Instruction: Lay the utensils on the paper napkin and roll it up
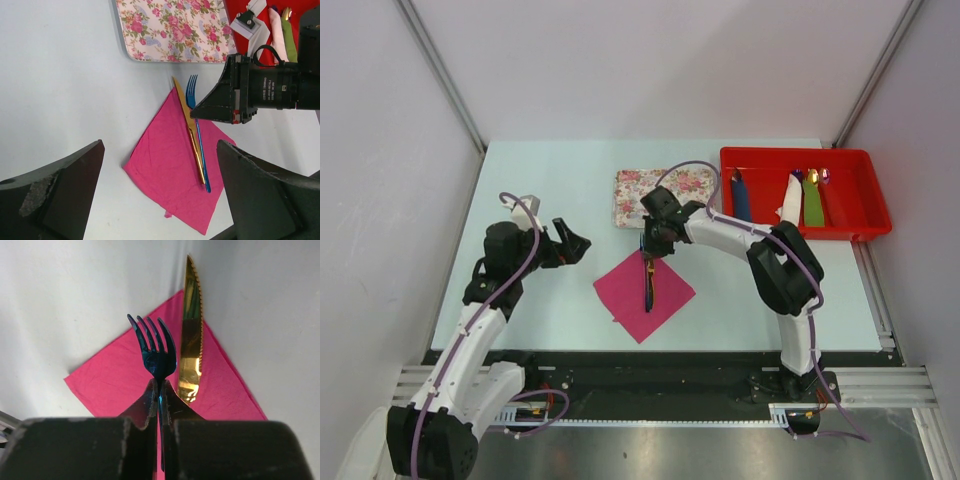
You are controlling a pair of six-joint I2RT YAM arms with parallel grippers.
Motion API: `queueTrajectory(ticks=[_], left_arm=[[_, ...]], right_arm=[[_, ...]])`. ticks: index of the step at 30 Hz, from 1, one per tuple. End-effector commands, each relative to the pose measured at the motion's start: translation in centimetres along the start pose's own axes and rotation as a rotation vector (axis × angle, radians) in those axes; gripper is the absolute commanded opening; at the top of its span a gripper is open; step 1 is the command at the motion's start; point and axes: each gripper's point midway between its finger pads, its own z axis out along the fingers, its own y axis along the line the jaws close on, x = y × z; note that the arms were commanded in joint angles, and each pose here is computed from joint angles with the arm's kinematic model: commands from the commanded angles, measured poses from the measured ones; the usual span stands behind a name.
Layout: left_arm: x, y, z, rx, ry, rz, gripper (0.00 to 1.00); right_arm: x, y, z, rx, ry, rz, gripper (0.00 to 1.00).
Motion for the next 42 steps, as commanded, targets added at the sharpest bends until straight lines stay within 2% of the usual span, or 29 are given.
queueTrajectory(ticks=[1,42], left_arm=[[-0.7,-0.6,0.0,0.031,-0.028,0.0,1.0],[-0.3,-0.4,1.2,0.053,-0.008,0.011,1.0]], right_arm=[[-1.7,2.2,-0.2,-0.049,-0.028,0.027,0.0],[-1.5,0.0,3.0,0.035,0.018,0.089,0.04]])
